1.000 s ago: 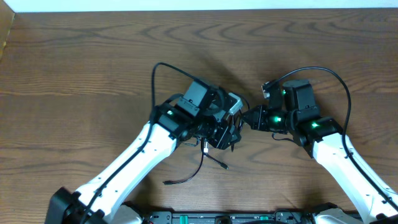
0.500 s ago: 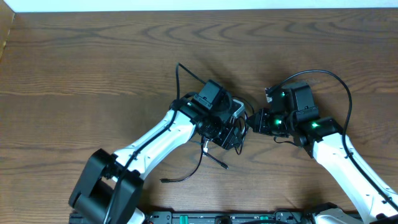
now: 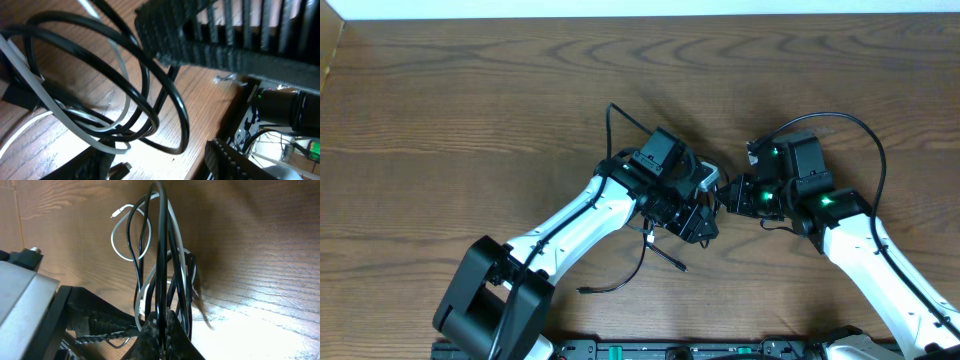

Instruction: Untangle cables

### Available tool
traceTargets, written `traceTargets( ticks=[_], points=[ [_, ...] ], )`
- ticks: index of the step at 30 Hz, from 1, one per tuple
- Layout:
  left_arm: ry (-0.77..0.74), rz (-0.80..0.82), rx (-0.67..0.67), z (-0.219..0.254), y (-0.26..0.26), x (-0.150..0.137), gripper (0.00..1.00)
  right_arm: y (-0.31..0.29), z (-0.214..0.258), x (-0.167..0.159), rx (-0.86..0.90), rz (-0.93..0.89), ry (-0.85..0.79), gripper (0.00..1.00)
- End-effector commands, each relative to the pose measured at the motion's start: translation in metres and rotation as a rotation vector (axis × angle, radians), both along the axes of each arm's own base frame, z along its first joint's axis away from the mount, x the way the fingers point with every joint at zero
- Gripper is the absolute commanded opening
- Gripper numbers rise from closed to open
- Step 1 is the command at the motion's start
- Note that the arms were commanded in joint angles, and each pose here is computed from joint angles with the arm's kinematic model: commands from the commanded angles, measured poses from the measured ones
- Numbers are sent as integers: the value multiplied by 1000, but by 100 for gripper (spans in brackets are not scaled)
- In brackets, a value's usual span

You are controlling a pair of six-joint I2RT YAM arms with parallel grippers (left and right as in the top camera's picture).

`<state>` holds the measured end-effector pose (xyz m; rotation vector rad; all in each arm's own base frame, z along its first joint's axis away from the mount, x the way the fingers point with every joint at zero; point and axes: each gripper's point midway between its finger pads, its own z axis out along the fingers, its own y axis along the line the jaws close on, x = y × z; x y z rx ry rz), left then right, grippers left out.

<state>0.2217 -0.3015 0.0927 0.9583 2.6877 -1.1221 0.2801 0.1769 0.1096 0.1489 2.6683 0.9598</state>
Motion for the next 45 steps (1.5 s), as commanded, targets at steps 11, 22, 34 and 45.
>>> traceTargets(
  ticks=[11,22,34,45],
  points=[
    [-157,133,157,-12,12,30,68,1,2,1,6,-10,8,1],
    [-131,261,185,-15,15,41,64,1,2,1,10,-18,15,1],
    [-163,295,271,-28,32,44,11,-11,-7,1,-61,-59,26,13],
    [-221,254,31,53,16,28,7,-16,-7,10,-92,-87,-12,58]
  ],
)
